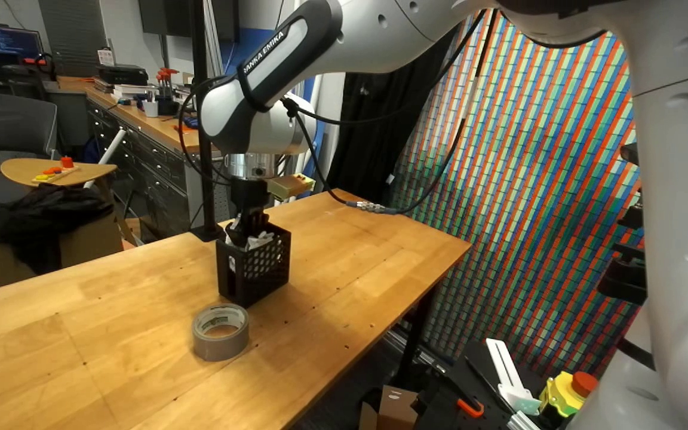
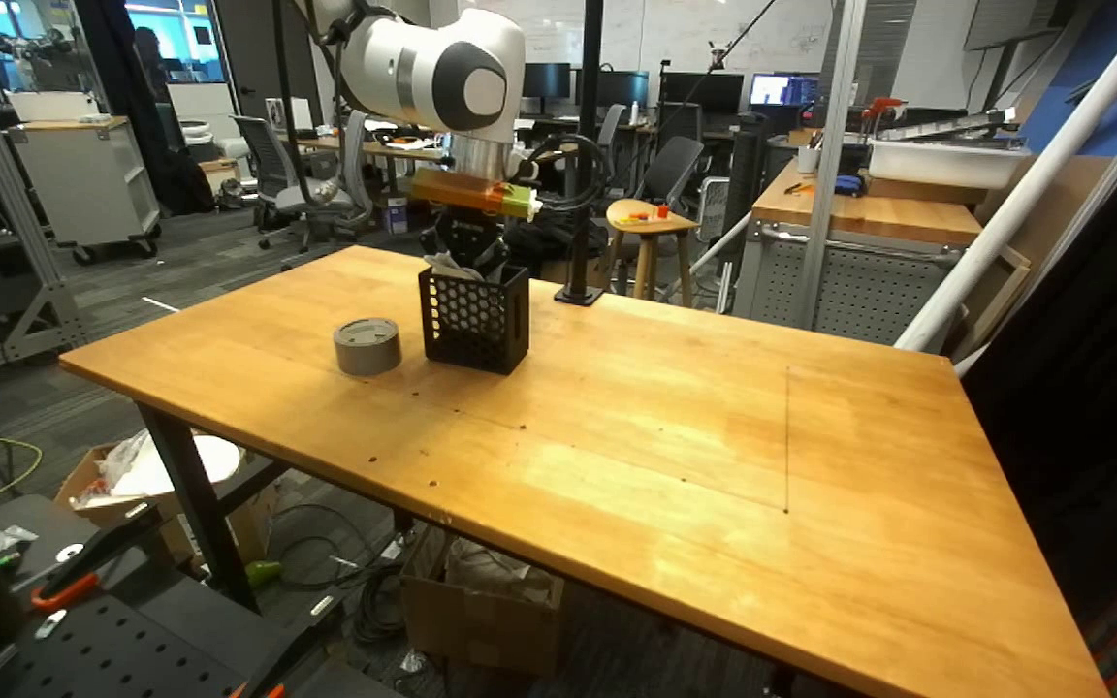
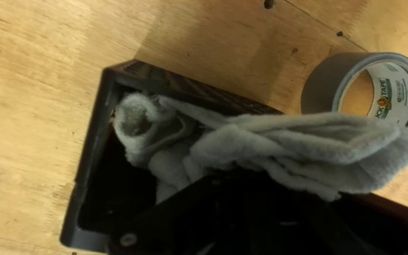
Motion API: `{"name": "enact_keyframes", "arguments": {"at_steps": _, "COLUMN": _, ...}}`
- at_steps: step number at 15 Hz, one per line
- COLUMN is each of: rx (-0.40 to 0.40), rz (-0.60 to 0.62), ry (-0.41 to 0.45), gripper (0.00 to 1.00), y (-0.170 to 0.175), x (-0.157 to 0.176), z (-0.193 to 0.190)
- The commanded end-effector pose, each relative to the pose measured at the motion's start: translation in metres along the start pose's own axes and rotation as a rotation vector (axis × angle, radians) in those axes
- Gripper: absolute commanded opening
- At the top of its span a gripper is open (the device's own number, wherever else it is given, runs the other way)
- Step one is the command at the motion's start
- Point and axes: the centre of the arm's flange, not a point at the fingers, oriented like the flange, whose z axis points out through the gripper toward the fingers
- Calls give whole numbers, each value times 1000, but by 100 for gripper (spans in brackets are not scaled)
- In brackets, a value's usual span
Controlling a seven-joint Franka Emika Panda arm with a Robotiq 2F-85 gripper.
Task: Put the towel into the basket
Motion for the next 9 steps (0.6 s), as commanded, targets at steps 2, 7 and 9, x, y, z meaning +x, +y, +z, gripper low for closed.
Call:
{"name": "enact_keyframes", "arguments": {"at_steps": 2, "rx": 22, "rz": -19, "ry": -20, "gripper": 0, "y": -2, "x": 9, "z": 5}}
{"name": "enact_keyframes", "arguments": {"at_steps": 7, "rx": -110, "rz": -4, "ry": -18, "gripper": 0, "y": -13, "x": -3, "z": -53}}
{"name": "enact_keyframes", "arguments": {"at_steps": 9, "rx": -175, "rz": -9, "ry": -23, "gripper": 0, "y": -18, "x": -4, "z": -78}}
